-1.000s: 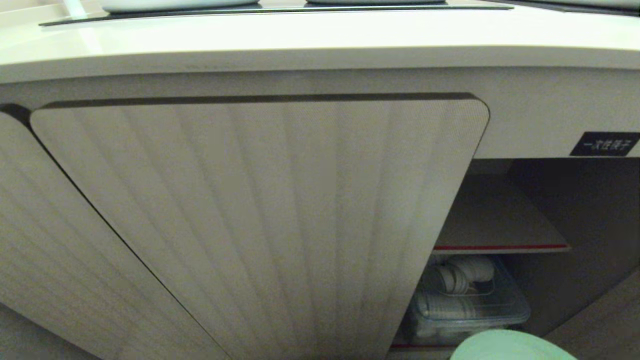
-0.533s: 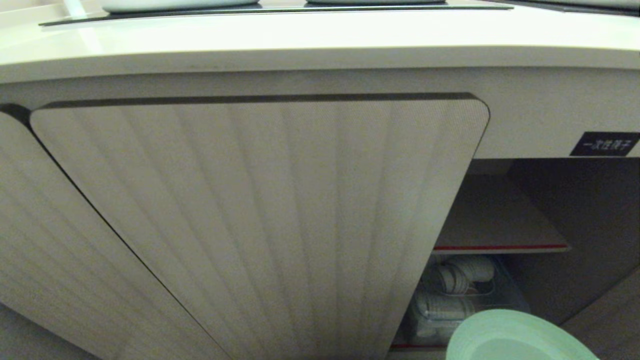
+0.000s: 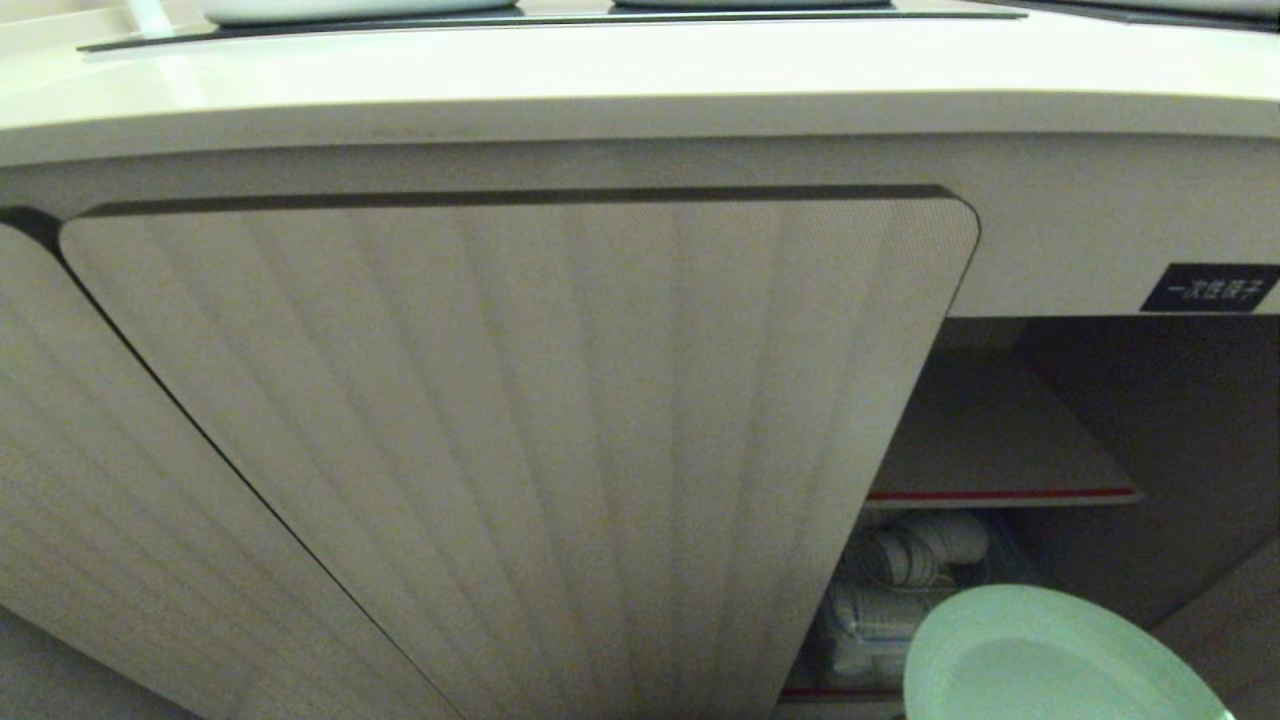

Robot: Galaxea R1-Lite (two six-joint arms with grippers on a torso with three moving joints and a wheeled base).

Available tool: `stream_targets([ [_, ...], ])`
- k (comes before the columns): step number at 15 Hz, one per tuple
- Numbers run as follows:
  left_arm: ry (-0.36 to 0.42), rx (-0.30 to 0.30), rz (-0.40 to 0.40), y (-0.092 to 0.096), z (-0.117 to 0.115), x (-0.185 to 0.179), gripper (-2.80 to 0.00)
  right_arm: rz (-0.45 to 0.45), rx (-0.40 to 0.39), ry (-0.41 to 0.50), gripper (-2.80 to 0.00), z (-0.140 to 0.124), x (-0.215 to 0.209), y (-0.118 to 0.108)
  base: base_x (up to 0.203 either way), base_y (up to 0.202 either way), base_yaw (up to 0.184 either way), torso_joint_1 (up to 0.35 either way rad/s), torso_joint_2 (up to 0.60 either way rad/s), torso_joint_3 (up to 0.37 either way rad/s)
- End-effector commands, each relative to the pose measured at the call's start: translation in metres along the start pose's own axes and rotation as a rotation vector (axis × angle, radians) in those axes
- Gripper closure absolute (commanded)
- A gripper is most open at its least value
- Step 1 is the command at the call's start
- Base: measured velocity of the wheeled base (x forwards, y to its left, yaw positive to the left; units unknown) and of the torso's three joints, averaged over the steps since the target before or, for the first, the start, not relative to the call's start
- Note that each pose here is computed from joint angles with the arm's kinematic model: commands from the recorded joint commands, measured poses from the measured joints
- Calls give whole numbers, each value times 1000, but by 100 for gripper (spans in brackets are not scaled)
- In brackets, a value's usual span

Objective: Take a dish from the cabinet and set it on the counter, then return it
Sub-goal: Put it back into the cabinet

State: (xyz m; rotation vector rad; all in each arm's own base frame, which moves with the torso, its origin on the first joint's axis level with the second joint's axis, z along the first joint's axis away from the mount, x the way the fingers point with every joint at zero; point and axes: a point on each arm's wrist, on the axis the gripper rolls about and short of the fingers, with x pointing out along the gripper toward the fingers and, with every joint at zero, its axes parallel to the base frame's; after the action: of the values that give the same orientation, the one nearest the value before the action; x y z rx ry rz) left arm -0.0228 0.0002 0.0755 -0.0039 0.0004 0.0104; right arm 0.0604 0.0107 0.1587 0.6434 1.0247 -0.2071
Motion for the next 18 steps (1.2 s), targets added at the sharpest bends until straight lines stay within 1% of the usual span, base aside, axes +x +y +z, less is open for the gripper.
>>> stream_targets([
  [1, 0, -1, 0, 0, 0, 0, 0, -26, 39, -7, 0, 3, 5, 1, 0, 0, 0, 0, 0, 0],
  [3, 1, -1, 0, 0, 0, 0, 0, -39, 55, -16, 0, 6, 7, 2, 0, 0, 0, 0, 0, 0],
  [5, 0, -1, 0, 0, 0, 0, 0, -28, 83, -37, 0, 10, 12, 4, 0, 0, 0, 0, 0, 0],
  [8, 0, -1, 0, 0, 0, 0, 0, -43, 107, -33, 0, 13, 17, 4, 0, 0, 0, 0, 0, 0],
  [14, 0, -1, 0, 0, 0, 0, 0, -21, 177, -61, 0, 27, 28, 15, 0, 0, 0, 0, 0, 0],
  [17, 0, -1, 0, 0, 0, 0, 0, -8, 190, -75, 0, 31, 34, 17, 0, 0, 0, 0, 0, 0],
  [18, 0, -1, 0, 0, 0, 0, 0, -8, 205, -76, 0, 33, 37, 18, 0, 0, 0, 0, 0, 0],
])
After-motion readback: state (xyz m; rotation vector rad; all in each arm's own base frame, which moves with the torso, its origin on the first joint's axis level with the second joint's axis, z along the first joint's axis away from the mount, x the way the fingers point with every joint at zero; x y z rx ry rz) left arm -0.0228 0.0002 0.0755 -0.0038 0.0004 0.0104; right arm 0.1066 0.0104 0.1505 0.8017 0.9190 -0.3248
